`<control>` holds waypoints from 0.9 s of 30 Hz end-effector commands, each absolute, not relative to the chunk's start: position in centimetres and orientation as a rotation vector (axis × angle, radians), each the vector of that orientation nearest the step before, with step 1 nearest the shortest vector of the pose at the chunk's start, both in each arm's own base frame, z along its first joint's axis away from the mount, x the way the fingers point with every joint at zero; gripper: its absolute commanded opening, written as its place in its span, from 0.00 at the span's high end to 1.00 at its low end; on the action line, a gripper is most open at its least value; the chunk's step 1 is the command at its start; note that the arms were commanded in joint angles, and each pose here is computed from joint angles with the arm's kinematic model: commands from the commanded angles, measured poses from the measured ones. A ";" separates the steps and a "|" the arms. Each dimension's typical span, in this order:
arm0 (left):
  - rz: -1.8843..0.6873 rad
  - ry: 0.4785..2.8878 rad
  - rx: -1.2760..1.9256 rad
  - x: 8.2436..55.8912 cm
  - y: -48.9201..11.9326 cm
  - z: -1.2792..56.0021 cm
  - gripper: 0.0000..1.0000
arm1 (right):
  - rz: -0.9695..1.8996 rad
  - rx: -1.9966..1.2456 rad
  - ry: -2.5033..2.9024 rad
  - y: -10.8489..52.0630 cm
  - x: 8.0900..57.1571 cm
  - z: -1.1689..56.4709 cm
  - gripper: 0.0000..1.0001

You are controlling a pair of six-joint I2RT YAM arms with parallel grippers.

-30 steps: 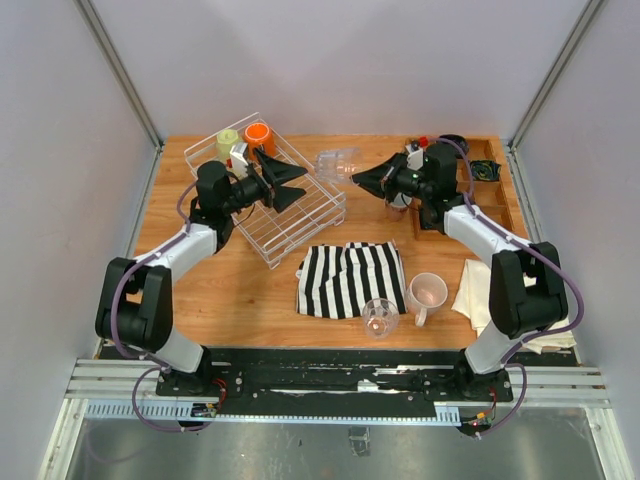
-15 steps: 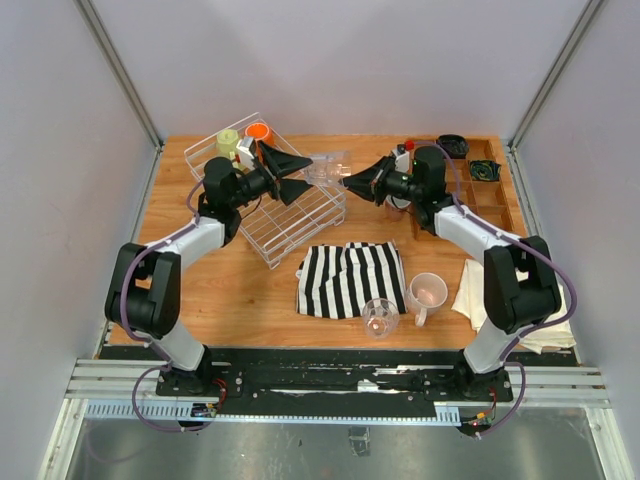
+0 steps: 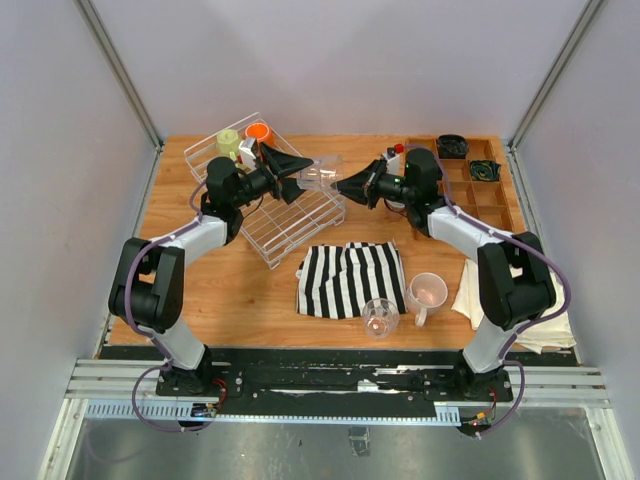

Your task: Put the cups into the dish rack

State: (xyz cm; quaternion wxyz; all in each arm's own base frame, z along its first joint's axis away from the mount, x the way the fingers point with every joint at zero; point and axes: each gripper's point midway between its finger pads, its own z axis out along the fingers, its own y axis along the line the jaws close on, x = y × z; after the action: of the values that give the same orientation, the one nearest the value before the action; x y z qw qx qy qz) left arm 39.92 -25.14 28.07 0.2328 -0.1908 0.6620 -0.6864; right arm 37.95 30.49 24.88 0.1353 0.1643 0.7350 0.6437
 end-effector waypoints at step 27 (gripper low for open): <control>-0.952 1.945 -0.447 50.6 -14.6 27.9 0.90 | 1.353 0.327 2.300 23.3 37.3 21.1 0.41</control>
State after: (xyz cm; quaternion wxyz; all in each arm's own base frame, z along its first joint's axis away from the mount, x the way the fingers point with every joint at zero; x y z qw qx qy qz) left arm 49.10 -16.67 32.71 0.4456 -0.1843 0.7196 -0.4996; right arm 37.45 25.41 20.47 0.1796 0.1562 0.8084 0.5384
